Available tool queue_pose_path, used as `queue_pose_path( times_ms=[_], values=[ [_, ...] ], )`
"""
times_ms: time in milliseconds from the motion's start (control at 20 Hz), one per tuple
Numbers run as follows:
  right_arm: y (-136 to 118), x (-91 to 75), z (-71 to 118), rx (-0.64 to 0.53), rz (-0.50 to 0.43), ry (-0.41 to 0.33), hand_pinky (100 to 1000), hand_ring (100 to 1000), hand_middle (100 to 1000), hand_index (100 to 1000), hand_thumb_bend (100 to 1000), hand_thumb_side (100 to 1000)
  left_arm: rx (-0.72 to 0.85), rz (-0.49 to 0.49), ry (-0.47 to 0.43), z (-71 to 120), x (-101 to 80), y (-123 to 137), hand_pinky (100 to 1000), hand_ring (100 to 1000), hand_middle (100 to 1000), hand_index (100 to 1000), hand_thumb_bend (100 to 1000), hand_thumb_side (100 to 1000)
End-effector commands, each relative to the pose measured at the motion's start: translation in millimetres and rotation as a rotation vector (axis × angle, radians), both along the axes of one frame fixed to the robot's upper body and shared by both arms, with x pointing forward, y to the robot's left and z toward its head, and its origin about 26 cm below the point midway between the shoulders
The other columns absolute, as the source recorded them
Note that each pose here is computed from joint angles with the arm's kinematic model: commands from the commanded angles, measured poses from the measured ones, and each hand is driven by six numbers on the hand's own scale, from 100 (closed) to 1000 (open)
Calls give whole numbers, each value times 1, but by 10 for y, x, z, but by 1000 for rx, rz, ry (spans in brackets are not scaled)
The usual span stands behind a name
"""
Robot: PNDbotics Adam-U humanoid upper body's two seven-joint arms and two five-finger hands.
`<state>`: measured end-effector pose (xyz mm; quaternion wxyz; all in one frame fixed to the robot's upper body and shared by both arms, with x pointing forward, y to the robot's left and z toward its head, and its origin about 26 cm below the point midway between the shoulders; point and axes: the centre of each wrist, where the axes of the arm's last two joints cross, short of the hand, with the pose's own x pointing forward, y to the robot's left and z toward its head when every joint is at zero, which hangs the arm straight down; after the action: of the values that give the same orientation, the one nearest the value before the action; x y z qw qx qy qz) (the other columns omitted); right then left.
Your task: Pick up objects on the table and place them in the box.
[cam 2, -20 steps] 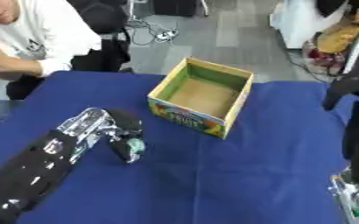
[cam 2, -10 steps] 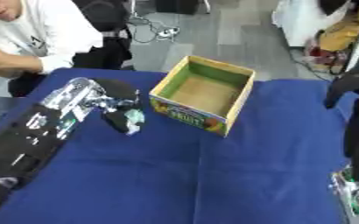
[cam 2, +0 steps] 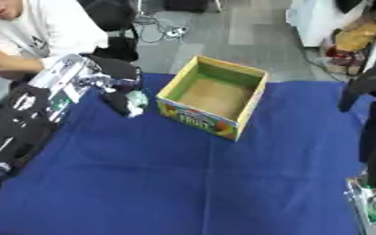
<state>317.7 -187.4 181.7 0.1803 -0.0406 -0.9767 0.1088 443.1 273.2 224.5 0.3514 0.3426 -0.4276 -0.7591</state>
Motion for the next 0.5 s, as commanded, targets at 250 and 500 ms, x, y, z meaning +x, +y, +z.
queue_pose_path(
  times_ms=[250,500],
  values=[
    [-4,-9,60,-7,10,-20,171,264,359,452,100,873,-49,-3,-90,209,109,43,100,100,178,337,100,680],
    [26,-8,99,-11,24,-33,172,265,359,451,100,873,-59,-26,-154,266,222,-2,100,100,181,337,100,681]
  ],
)
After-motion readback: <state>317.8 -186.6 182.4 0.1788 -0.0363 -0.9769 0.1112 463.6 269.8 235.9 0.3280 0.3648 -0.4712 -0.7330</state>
